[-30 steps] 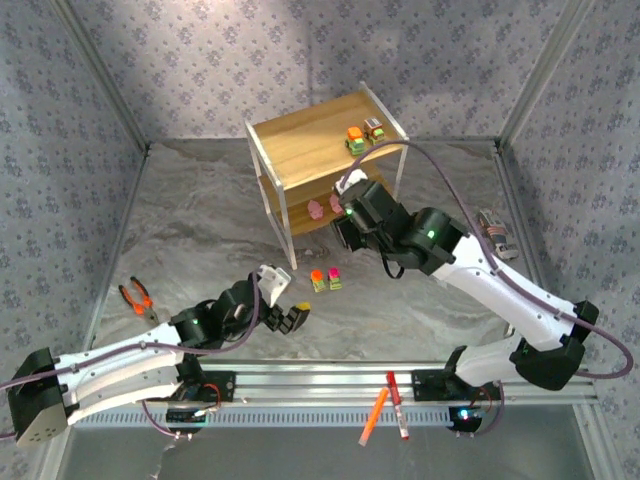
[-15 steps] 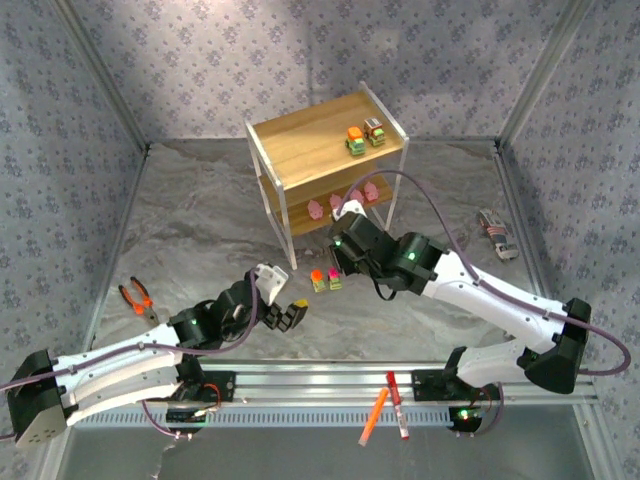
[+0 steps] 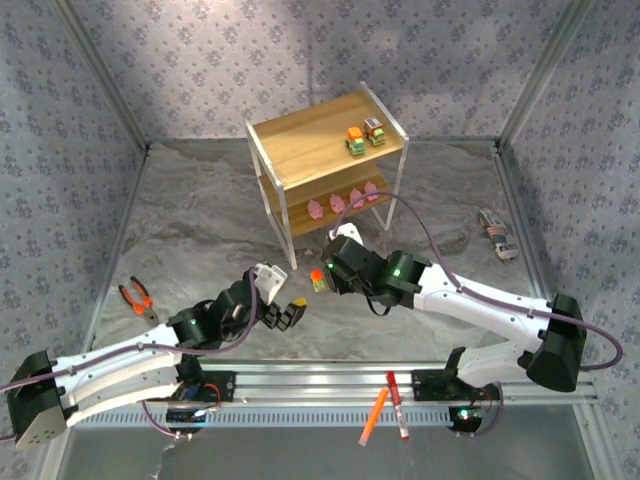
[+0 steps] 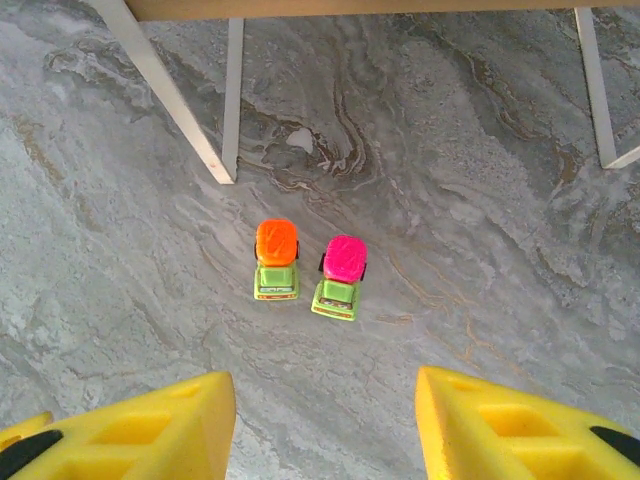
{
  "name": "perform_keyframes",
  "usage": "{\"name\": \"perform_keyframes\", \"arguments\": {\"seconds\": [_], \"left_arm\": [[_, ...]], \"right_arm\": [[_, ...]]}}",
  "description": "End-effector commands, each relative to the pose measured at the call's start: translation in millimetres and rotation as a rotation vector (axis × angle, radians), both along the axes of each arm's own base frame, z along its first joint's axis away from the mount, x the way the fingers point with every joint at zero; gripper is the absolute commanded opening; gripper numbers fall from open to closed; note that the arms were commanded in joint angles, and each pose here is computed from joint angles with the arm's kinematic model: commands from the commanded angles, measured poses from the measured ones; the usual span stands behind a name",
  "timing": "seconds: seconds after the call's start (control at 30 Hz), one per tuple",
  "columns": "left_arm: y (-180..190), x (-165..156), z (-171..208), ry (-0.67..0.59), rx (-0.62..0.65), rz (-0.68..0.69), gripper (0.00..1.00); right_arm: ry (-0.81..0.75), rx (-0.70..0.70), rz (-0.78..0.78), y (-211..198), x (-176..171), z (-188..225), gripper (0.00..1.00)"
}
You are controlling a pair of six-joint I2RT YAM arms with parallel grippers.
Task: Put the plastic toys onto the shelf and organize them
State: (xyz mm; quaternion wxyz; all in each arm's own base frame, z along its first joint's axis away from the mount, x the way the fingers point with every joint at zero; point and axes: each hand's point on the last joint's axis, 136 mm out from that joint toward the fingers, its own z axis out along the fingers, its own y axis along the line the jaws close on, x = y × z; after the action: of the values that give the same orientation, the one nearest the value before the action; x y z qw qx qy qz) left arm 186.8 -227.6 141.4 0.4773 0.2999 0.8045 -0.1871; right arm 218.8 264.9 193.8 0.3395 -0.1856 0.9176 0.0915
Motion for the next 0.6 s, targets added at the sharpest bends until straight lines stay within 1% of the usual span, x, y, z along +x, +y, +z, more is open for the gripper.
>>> {"name": "perform_keyframes", "arguments": {"seconds": [0.0,0.07,0.1,0.27,0.3,0.57], "left_arm": [[2.5,3.9,9.8,-0.014,-0.024,0.025,0.99],[2.8,3.9,9.8,-0.013,-0.025,0.027,1.00],[2.6,3.6,9.9,-0.013,-0.026,0.025,0.99],[3.1,3.9,9.9,-0.014,-0.025,0.027,0.99],[3.0,3.8,9.7,-0.014,-0.024,0.026,0.99],[2.8,3.9,9.8,-0.013,-0.025,0.025,0.99]], "right_arm": [[0.030,0.029,-0.039,5.9,0.0,-21.9,0.52],[0.051,0.009,-0.048,4.3,0.2,-34.1,0.52],[0.047,0.027,-0.049,8.5,3.0,-36.4,0.52],[0.068,0.028,-0.056,12.3,7.3,-59.1,0.52],[0.079,0.039,-0.076,12.7,8.0,-63.5,0.52],[0.109,0.047,-0.098,15.7,14.8,-89.8,0.52]]}}
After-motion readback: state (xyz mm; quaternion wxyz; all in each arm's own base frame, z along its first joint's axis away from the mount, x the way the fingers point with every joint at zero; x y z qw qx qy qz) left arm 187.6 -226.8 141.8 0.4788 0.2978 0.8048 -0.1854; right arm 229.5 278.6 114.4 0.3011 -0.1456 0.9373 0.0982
